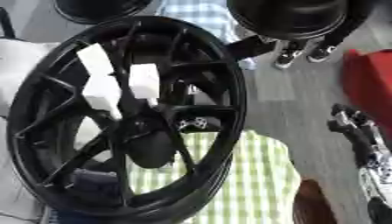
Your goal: Pull the pin out of the wheel hub.
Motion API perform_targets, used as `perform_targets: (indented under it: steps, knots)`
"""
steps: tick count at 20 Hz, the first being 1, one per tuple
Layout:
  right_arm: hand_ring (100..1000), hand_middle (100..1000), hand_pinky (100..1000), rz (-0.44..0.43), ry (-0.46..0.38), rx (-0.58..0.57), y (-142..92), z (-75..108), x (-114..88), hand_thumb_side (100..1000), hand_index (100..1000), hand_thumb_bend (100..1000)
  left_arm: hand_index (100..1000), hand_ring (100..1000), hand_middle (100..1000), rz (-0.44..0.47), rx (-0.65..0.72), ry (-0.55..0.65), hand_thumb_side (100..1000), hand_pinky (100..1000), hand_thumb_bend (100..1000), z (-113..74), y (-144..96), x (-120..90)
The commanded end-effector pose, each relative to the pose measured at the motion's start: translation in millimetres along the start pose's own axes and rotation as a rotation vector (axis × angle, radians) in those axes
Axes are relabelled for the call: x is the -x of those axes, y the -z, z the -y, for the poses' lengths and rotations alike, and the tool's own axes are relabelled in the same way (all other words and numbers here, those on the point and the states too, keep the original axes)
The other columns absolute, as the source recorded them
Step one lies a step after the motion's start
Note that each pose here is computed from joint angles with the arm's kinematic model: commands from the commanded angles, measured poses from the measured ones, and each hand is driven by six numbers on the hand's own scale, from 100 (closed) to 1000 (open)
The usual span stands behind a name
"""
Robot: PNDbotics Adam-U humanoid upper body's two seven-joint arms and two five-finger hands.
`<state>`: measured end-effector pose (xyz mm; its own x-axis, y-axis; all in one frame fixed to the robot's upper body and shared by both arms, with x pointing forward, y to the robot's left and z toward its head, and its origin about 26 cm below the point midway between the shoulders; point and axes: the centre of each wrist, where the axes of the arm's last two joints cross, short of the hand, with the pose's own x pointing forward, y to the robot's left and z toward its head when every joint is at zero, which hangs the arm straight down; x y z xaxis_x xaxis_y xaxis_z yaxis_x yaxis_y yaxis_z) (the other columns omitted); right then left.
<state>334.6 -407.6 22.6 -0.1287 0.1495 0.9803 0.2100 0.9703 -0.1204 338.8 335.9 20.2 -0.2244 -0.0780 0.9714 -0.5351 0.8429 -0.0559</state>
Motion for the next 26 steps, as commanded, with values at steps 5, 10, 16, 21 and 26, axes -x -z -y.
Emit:
perform_targets:
  steps: [5,10,16,21,26]
  knots:
    - [616,648,685,0.022,-0.023,0.007,3.0,7.8,-7.5,494,745,266,718,779,536,0.049,-0.001,0.010,381,720,795,-3.1,10.9,-13.4]
    - [616,647,685,0.026,-0.022,0.012,2.6,8.4,-8.1,494,745,266,719,780,538,0.061,0.000,0.007,380,721,794,-1.1,13.2,-17.1]
    - [615,647,685,0.037,-0.018,0.034,0.4,11.6,-9.9,494,744,266,732,782,576,0.201,0.055,0.002,390,723,780,3.3,28.9,-57.6]
    - [616,647,685,0.041,-0.024,0.047,-1.4,15.5,-10.8,495,744,266,753,775,603,0.449,0.166,0.134,397,729,775,-11.7,51.8,-140.4]
    - [616,647,686,0.039,-0.039,0.054,-3.7,20.3,-11.1,497,744,264,767,767,612,0.673,0.409,0.443,426,742,773,-19.9,62.8,-231.8]
